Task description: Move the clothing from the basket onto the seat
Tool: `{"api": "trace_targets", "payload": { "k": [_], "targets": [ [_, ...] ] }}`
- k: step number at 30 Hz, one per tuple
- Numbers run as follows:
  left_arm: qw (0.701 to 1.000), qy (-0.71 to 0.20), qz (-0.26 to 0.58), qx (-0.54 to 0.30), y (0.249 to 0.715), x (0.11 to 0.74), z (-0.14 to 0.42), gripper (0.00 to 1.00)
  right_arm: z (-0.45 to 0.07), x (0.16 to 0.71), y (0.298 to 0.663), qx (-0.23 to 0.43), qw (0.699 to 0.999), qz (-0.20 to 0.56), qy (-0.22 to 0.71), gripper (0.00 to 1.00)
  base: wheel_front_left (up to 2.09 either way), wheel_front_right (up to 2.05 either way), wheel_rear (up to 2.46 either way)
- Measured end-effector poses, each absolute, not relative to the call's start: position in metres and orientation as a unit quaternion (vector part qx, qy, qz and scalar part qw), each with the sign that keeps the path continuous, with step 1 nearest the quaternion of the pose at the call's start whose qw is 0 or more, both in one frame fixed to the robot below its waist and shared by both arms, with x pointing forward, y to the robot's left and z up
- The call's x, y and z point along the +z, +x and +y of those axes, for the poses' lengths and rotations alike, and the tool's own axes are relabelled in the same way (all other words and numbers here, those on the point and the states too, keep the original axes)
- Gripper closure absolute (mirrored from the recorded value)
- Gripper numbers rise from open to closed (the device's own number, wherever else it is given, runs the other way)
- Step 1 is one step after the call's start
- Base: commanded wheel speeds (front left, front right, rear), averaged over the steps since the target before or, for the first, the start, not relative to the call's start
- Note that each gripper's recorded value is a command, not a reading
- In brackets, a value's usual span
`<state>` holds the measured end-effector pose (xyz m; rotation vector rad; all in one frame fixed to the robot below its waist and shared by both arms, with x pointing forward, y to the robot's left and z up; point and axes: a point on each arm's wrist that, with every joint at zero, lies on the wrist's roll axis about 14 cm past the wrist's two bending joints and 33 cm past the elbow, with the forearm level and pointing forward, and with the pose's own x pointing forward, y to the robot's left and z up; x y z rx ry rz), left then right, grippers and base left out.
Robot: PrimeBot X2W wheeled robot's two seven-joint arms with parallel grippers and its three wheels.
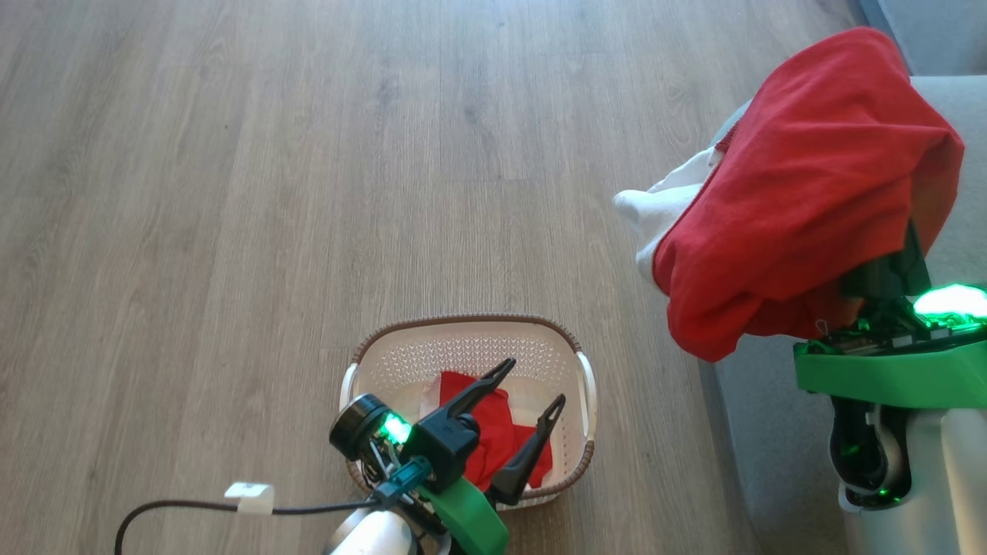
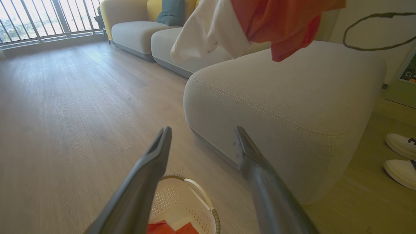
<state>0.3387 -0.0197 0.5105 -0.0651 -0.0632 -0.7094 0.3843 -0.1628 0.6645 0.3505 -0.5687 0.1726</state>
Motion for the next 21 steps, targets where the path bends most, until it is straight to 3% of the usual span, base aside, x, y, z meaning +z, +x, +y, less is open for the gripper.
{"api": "trace_targets", "payload": {
  "k": [21],
  "targets": [
    [0.905,-0.050,-0.013,-0.423,0.334,0.500,-0.069,0.00,-0.230,0.653,0.361,-0.017,0.951,-0.276,0.138,1.00,0.00,0.00,0.00]
  ]
}}
